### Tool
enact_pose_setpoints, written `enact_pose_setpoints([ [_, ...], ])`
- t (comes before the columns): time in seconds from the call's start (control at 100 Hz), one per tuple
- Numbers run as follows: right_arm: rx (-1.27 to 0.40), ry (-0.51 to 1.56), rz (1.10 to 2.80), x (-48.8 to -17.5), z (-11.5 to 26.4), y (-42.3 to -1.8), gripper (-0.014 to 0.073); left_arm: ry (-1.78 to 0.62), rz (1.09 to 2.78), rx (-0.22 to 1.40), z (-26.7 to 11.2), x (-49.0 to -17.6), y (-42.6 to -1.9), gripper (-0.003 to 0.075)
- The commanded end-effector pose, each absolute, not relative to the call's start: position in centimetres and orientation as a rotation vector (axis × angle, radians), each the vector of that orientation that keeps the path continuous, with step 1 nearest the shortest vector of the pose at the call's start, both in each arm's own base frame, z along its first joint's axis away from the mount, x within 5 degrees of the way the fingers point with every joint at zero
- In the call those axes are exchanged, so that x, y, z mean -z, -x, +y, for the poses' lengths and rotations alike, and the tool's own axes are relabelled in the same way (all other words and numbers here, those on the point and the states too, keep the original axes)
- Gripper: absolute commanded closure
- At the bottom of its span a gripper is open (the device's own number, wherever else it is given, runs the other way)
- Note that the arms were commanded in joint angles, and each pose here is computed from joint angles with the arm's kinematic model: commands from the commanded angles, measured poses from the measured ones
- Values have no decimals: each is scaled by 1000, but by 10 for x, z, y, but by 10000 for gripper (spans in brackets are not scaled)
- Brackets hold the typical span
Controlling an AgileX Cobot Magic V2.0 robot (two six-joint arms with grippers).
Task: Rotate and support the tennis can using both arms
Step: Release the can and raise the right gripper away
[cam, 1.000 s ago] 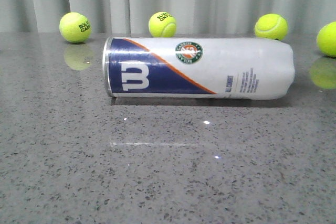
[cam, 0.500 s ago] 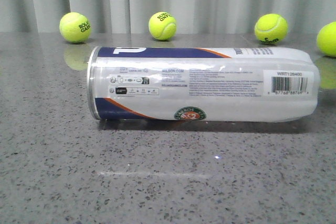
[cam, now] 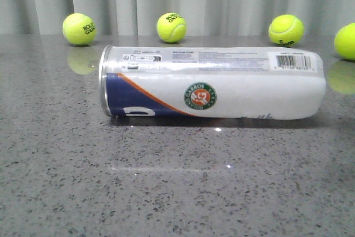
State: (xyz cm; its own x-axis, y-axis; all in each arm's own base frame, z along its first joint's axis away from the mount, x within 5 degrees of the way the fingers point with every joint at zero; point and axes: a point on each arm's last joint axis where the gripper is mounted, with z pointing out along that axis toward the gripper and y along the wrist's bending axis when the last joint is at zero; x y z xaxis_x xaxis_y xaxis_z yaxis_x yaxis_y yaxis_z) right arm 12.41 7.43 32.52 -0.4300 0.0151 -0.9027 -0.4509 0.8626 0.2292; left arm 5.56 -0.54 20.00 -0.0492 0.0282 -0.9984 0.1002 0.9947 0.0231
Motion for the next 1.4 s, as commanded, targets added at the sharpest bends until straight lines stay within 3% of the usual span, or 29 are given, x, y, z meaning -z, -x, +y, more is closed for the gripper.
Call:
enact_pose_setpoints([
  [0.0,-570,259,1764,-334,63,-109,655,-86,1547,68,-5,-195,-55,738],
  [0.34,-601,223,1558,-300,34,-57,655,-84,1509,69,-5,-204,-54,739],
  [0.53,-611,217,1502,-297,28,-47,655,-81,1505,70,-5,-230,-50,739],
  [0.88,-612,215,1496,-298,28,-47,655,-86,1866,67,-6,-288,-61,739],
  [1.21,-612,215,1496,-298,28,-47,655,-60,2194,156,-16,-308,-107,734],
  [1.31,-612,215,1496,-298,28,-47,655,-95,2289,200,-22,-306,-126,656],
  [1.39,-612,215,1496,-298,28,-47,655,-101,2320,267,-28,-307,-139,506],
])
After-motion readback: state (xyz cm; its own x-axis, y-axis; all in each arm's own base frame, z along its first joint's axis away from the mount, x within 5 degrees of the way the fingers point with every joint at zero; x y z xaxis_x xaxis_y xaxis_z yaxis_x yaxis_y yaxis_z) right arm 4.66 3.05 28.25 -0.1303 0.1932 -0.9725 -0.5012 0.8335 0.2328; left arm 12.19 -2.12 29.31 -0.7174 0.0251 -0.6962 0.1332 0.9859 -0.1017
